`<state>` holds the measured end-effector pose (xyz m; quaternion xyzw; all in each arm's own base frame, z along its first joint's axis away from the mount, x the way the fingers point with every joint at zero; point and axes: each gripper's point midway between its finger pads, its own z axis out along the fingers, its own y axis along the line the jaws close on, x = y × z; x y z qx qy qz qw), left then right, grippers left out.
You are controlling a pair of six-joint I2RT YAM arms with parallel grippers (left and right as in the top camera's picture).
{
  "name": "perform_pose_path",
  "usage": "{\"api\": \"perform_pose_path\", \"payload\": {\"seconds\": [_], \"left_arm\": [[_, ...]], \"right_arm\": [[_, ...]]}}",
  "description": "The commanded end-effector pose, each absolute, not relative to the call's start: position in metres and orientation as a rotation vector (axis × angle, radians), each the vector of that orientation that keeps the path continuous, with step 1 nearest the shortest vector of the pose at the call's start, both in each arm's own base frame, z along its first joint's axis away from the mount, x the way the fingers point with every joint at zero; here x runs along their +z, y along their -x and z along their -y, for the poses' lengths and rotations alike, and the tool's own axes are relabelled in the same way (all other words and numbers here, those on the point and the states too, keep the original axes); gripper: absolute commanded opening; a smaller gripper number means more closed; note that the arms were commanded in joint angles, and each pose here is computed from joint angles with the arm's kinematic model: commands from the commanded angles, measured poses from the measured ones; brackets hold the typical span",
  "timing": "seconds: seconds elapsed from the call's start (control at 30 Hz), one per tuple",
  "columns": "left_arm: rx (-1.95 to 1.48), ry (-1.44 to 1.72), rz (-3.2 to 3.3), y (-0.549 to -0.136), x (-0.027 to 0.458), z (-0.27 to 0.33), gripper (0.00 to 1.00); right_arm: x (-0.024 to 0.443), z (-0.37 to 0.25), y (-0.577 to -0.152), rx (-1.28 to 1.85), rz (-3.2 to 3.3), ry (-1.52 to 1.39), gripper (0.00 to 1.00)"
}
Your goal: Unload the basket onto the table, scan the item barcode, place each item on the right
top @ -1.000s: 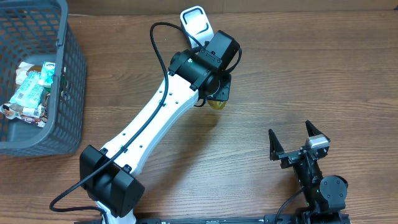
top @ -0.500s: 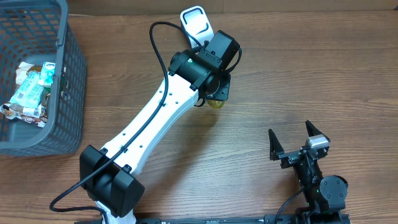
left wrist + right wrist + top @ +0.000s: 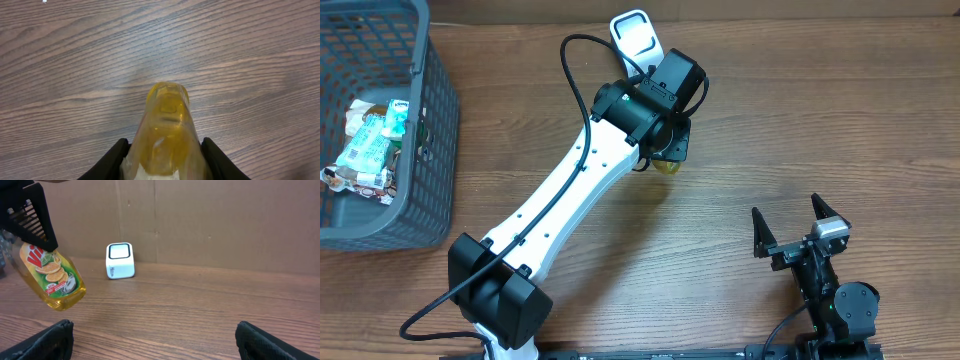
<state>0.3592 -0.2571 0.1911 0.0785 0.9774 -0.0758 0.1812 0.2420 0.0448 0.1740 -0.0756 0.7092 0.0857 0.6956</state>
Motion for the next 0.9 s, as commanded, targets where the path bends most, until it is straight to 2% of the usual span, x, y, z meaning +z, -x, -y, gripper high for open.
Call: {"api": "perform_pose_path", "payload": {"seconds": [0.0, 0.27, 0.6, 0.87], "left_arm": [[-0.212, -0.182, -2.738, -0.365, 0.196, 0.259, 0.04], [-0.182, -0.152, -2.730, -0.368, 0.193, 0.258, 0.04], [-0.144, -0.163, -2.782, -0.373, 0.163, 0.264, 0.04], [-0.156, -0.163, -2.776, -0.375, 0.164, 0.266, 0.04]], "right_arm": [[0.170, -0.042, -0.243, 0.178, -1.590, 0.162, 1.00], [0.170, -0.042, -0.243, 0.178, -1.590, 0.162, 1.00], [0.170, -0.042, -0.243, 0.178, -1.590, 0.162, 1.00], [0.170, -0.042, -0.243, 0.178, -1.590, 0.162, 1.00]]}}
